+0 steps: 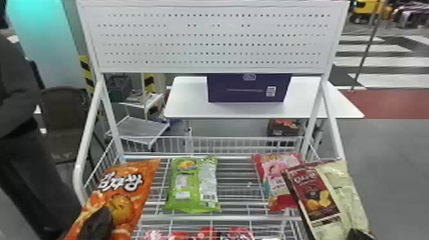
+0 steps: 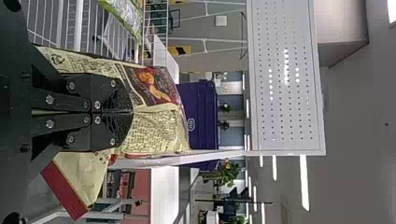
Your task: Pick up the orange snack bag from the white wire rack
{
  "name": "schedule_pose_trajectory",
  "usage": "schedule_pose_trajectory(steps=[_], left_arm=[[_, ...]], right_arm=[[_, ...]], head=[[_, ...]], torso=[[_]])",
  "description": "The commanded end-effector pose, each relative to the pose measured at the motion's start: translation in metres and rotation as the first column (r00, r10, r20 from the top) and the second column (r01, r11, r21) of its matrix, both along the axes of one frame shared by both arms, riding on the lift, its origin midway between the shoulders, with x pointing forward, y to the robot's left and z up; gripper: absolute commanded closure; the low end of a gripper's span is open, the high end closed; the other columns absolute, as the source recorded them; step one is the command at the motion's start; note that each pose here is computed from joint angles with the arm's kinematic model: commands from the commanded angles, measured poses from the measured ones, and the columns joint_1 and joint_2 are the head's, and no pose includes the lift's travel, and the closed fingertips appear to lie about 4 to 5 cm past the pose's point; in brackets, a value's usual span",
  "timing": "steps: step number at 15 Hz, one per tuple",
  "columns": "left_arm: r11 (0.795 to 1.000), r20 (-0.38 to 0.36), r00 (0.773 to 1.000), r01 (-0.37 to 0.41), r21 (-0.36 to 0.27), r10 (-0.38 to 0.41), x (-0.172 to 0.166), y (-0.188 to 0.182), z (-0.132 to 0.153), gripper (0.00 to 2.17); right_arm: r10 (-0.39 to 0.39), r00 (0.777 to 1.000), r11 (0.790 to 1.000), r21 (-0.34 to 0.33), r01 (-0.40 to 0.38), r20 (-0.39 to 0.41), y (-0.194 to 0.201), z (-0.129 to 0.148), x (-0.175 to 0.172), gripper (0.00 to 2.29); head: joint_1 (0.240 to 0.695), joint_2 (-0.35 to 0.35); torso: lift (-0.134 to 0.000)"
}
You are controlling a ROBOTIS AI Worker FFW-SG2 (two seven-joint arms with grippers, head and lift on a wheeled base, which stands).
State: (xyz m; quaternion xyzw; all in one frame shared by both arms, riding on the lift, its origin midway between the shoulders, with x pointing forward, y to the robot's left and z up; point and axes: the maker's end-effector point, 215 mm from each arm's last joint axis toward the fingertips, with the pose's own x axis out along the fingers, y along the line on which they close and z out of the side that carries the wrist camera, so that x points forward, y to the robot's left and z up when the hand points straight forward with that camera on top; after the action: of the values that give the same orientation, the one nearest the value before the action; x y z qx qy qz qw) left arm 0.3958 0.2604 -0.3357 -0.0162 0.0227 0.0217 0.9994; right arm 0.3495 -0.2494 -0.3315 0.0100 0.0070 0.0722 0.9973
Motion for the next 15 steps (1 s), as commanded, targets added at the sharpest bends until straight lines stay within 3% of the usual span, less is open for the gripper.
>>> schedule_pose_trajectory(steps=[1, 5, 15], left_arm=[[1.000, 0.044, 0.999, 0.003, -0.022, -0.002, -0.021, 0.001, 0.012, 2.15], [0.999, 0.062, 0.998, 0.000, -0.040, 0.003, -0.040, 0.002, 0.014, 2.15], [0.999, 0.062, 0.998, 0.012, -0.047, -0.010, -0.044, -0.004, 0.014, 2.15]], right_arm=[[0.001, 1.000, 1.000, 0.001, -0.001, -0.002, 0.001, -0.001, -0.001, 2.26], [0.001, 1.000, 1.000, 0.001, -0.001, -0.004, 0.001, -0.001, -0.002, 2.26], [0.007, 1.000, 1.000, 0.003, -0.007, 0.007, 0.003, 0.003, -0.004, 2.26]], head=[[0.499, 0.000], [0.499, 0.000], [0.499, 0.000]], torso=[[0.000], [0.000], [0.000]])
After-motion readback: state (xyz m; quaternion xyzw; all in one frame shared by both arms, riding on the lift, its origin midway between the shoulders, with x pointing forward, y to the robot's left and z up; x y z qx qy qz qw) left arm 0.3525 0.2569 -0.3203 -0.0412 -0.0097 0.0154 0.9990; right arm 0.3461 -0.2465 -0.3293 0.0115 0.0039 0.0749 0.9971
